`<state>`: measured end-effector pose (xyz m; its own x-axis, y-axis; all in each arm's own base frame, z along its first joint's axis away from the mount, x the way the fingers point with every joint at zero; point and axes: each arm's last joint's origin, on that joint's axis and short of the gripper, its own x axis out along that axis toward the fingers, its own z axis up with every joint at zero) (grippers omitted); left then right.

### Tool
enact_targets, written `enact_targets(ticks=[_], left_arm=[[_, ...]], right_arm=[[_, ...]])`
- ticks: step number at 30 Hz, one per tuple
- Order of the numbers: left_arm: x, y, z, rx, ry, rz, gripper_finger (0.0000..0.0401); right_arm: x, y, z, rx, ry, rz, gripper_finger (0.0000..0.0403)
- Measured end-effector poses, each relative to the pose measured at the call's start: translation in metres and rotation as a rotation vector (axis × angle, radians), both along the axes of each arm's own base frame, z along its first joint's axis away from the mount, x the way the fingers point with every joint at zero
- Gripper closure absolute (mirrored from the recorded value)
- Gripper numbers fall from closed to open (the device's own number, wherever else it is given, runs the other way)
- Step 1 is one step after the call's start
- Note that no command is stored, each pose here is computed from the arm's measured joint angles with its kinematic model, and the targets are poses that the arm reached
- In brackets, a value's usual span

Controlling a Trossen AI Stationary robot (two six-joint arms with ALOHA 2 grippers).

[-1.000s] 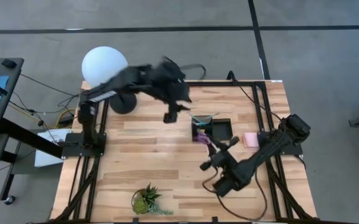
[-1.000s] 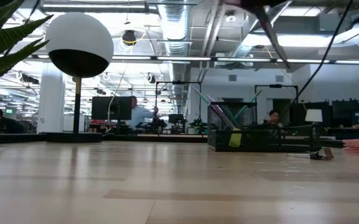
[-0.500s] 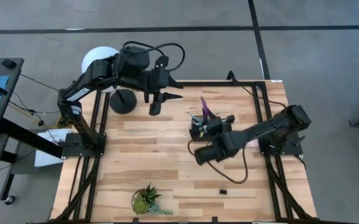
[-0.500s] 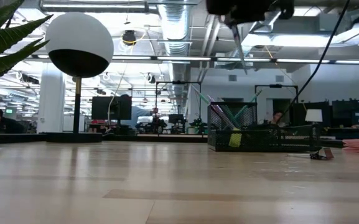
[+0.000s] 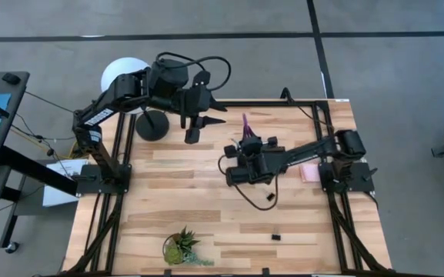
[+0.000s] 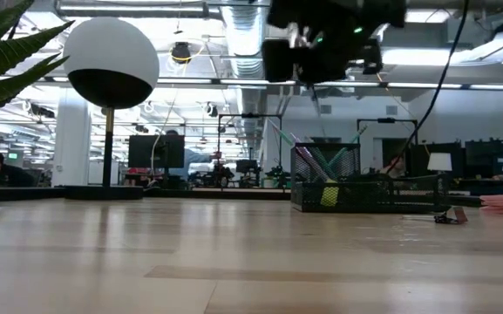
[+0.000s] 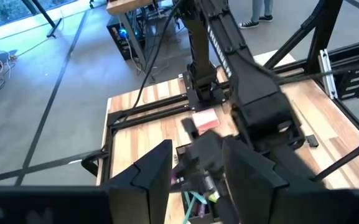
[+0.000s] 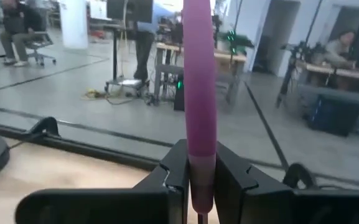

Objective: Pick and place office supplies into organizer
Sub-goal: Put the violet scissors into the black desk organizer

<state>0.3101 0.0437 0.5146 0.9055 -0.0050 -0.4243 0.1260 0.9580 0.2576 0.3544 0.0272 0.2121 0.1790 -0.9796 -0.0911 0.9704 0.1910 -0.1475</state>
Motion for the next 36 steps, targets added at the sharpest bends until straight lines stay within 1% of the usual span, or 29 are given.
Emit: enact_targets(ticks=[4, 8, 10, 14, 17, 20, 25, 28, 33, 36], left_arm=[[0.000, 0.000, 0.000, -0.003, -0.001, 0.002, 0.0263], [0.000, 0.000, 0.000, -0.003, -0.001, 0.001, 0.0263], [0.000, 0.000, 0.000, -0.002, -0.002, 0.002, 0.0263], [0.000, 0.000, 0.000, -0.002, -0.005, 0.002, 0.0263], [0.000, 0.000, 0.000, -0.001, -0.004, 0.002, 0.0263], [0.000, 0.001, 0.000, 0.032, 0.000, 0.025, 0.0263], [-0.001, 0.003, -0.002, 0.103, 0.033, 0.114, 0.0263], [-0.002, 0.004, -0.005, 0.111, 0.065, 0.133, 0.0263], [-0.003, 0.004, -0.006, 0.109, 0.087, 0.131, 0.0263], [-0.003, 0.004, -0.006, 0.107, 0.088, 0.133, 0.0263]], right_arm=[[0.003, -0.011, -0.005, 0.068, 0.029, -0.011, 0.0366], [0.004, -0.015, -0.015, 0.087, 0.080, -0.018, 0.0362], [0.007, -0.018, -0.013, 0.109, 0.052, -0.022, 0.0360], [0.008, -0.025, -0.023, 0.207, 0.155, -0.004, 0.0351], [0.010, -0.029, -0.031, 0.229, 0.210, -0.003, 0.0343], [0.013, -0.030, -0.032, 0.227, 0.190, -0.005, 0.0338], [0.013, -0.025, -0.034, 0.250, 0.252, 0.032, 0.0332], [0.014, -0.019, -0.034, 0.258, 0.306, 0.068, 0.0332], [0.015, -0.007, -0.034, 0.255, 0.397, 0.135, 0.0331], [0.016, 0.001, -0.021, 0.214, 0.453, 0.167, 0.0331]])
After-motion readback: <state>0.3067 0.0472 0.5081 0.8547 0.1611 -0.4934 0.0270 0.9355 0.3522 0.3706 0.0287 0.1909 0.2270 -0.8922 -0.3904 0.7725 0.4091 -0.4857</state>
